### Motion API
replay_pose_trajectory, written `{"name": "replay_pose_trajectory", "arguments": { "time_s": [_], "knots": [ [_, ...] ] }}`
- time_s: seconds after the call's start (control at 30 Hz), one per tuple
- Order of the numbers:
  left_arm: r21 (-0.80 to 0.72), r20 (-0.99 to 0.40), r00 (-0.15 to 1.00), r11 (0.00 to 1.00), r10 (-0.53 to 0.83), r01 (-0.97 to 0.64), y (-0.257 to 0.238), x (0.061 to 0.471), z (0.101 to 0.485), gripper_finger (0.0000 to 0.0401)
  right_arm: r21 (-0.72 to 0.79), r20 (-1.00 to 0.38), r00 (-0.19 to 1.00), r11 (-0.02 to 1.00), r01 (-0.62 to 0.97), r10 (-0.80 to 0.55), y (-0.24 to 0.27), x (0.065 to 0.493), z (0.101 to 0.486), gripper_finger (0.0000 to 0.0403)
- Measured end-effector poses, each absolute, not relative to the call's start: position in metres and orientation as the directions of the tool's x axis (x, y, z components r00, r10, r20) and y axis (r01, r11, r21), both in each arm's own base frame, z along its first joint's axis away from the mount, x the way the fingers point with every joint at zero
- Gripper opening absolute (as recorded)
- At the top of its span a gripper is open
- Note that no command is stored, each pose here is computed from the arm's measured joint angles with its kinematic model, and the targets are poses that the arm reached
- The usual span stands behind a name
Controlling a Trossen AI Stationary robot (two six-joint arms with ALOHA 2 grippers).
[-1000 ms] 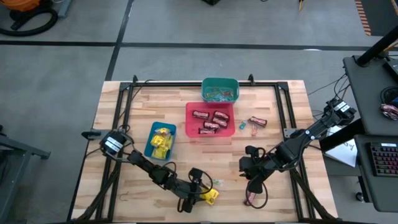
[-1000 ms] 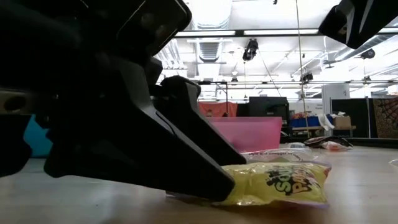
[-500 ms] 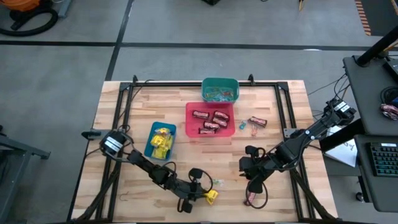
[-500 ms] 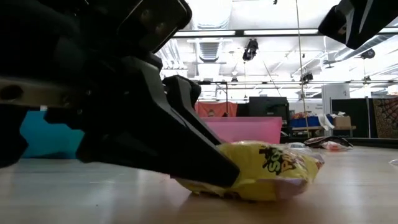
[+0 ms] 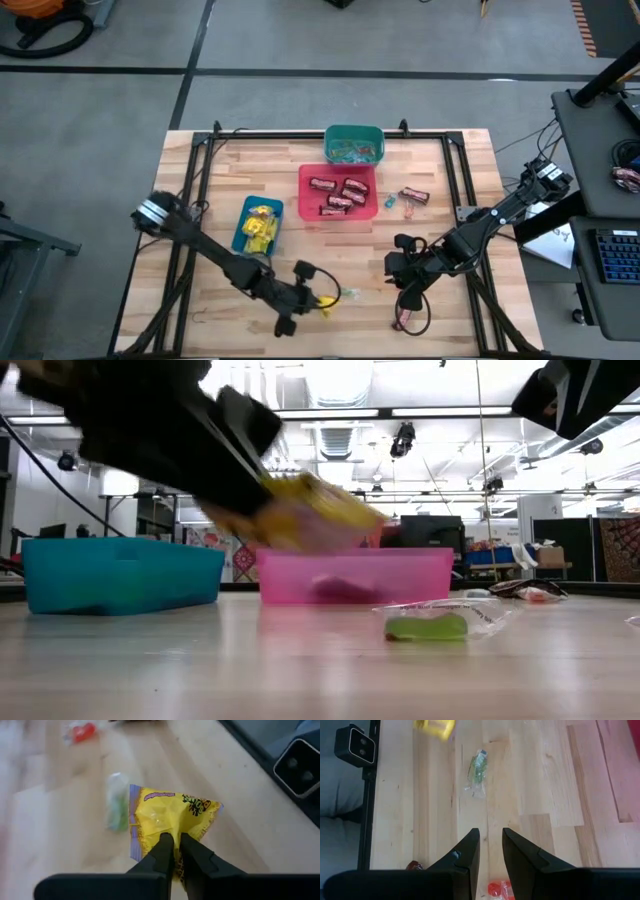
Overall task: Sort candy
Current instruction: Put the yellow candy into the blue bin
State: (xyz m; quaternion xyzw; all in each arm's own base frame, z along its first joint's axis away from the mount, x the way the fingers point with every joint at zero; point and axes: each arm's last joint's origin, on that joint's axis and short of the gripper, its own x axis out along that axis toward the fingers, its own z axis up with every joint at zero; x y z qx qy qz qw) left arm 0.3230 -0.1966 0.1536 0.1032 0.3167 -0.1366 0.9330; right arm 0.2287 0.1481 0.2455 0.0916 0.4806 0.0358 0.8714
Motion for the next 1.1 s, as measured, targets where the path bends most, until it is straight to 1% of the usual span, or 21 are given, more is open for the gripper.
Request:
{"name": "replay_pose_trajectory", "arguments": {
  "time_s": [0.07, 0.13, 0.3, 0.43, 0.53, 0.6, 0.7, 0.8, 0.93, 1.1],
  "knots": [
    [0.139, -0.643, 0.753, 0.947, -0.137, 0.290, -0.189, 0.313, 0.172, 0.0011, 0.194, -0.831, 0.536, 0.981, 0.026, 0.150, 0.148, 0.229, 0.245, 0.0075],
    [0.183, -0.668, 0.742, 0.956, -0.051, 0.229, -0.179, 0.301, 0.188, 0.0011, 0.192, -0.832, 0.535, 0.981, 0.026, 0.149, 0.148, 0.229, 0.245, 0.0075],
    [0.285, -0.701, 0.684, 0.958, 0.202, 0.009, -0.150, 0.265, 0.223, 0.0011, 0.185, -0.829, 0.540, 0.982, 0.023, 0.144, 0.148, 0.229, 0.246, 0.0075],
    [0.352, -0.708, 0.573, 0.909, 0.413, -0.222, -0.125, 0.233, 0.237, 0.0011, 0.168, -0.821, 0.558, 0.985, 0.037, 0.119, 0.147, 0.230, 0.246, 0.0075],
    [0.346, -0.714, 0.480, 0.853, 0.510, -0.391, -0.110, 0.211, 0.238, 0.0011, 0.133, -0.810, 0.582, 0.989, 0.061, 0.074, 0.146, 0.230, 0.246, 0.0075],
    [0.321, -0.724, 0.430, 0.815, 0.540, -0.483, -0.104, 0.201, 0.234, 0.0011, 0.118, -0.805, 0.590, 0.990, 0.071, 0.054, 0.146, 0.231, 0.246, 0.0075],
    [0.233, -0.745, 0.409, 0.781, 0.527, -0.580, -0.101, 0.196, 0.225, 0.0011, 0.117, -0.805, 0.592, 0.991, 0.072, 0.052, 0.146, 0.231, 0.246, 0.0075],
    [0.154, -0.764, 0.406, 0.752, 0.502, -0.641, -0.104, 0.199, 0.218, 0.0011, 0.102, -0.798, 0.603, 0.991, 0.089, 0.028, 0.145, 0.231, 0.247, 0.0075],
    [0.100, -0.768, 0.380, 0.682, 0.516, -0.725, -0.104, 0.201, 0.213, 0.0011, 0.093, -0.790, 0.613, 0.990, 0.106, 0.008, 0.144, 0.232, 0.247, 0.0075],
    [0.061, -0.776, 0.367, 0.640, 0.513, -0.766, -0.104, 0.202, 0.211, 0.0018, 0.097, -0.773, 0.634, 0.989, 0.109, 0.006, 0.145, 0.233, 0.248, 0.0075]
  ]
}}
